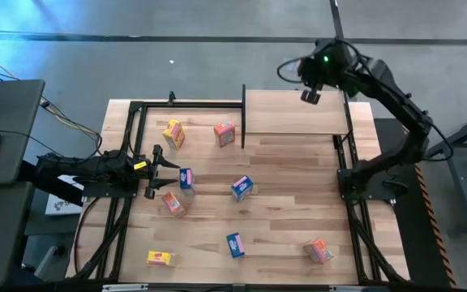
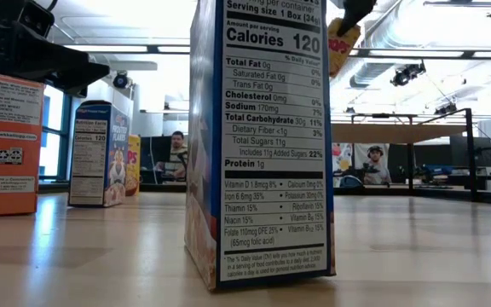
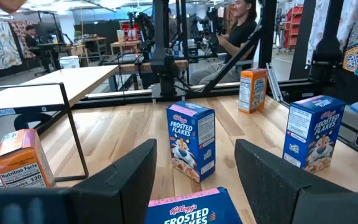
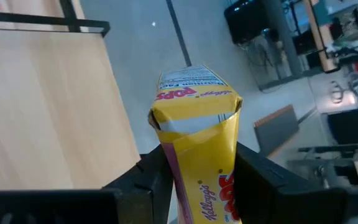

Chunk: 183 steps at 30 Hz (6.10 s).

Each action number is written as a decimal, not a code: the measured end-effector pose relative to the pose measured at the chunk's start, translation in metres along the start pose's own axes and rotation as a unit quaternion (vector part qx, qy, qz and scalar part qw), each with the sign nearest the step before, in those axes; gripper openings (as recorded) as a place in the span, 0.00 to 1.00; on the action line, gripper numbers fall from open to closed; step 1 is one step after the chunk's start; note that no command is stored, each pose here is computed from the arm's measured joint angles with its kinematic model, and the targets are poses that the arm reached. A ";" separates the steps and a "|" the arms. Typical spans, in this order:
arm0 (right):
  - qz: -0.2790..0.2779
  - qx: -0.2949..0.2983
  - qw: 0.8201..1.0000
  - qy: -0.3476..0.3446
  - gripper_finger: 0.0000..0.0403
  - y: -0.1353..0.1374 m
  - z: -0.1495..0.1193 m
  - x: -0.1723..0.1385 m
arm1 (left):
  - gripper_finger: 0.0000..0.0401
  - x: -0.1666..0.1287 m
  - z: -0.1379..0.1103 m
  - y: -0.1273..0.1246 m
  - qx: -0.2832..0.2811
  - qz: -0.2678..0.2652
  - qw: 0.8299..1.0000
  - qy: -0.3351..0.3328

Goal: Stack cereal on shelf
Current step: Put the right yellow cereal box on the shelf, then put the left orange cereal box on the shelf

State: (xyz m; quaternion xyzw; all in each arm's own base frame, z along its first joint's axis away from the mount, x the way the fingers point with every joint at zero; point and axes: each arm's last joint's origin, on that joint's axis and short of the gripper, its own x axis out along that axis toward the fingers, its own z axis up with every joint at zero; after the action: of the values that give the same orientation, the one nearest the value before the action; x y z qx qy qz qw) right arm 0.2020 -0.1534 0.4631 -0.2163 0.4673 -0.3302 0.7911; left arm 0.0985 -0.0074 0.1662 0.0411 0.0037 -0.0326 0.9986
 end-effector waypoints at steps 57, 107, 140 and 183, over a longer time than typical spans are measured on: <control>0.227 0.031 0.963 0.142 0.32 -0.003 0.012 0.091 | 0.52 0.000 0.000 0.000 0.000 0.000 1.000 0.000; 0.238 -0.003 0.949 0.206 0.46 0.014 -0.002 0.114 | 0.52 0.000 0.000 0.000 0.000 0.000 1.000 0.000; 0.217 -0.024 0.952 0.215 0.56 0.009 -0.005 0.115 | 0.52 0.000 0.000 0.000 0.000 0.000 1.000 0.000; 0.342 0.137 0.929 -0.039 0.56 0.000 -0.018 -0.039 | 0.52 0.000 0.000 0.000 0.000 0.000 1.000 0.000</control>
State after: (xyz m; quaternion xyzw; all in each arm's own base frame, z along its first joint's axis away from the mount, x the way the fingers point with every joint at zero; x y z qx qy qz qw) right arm 0.1721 -0.1260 0.4782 0.0539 0.4316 -0.0920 0.8958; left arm 0.0985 -0.0074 0.1662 0.0411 0.0034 -0.0324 0.9986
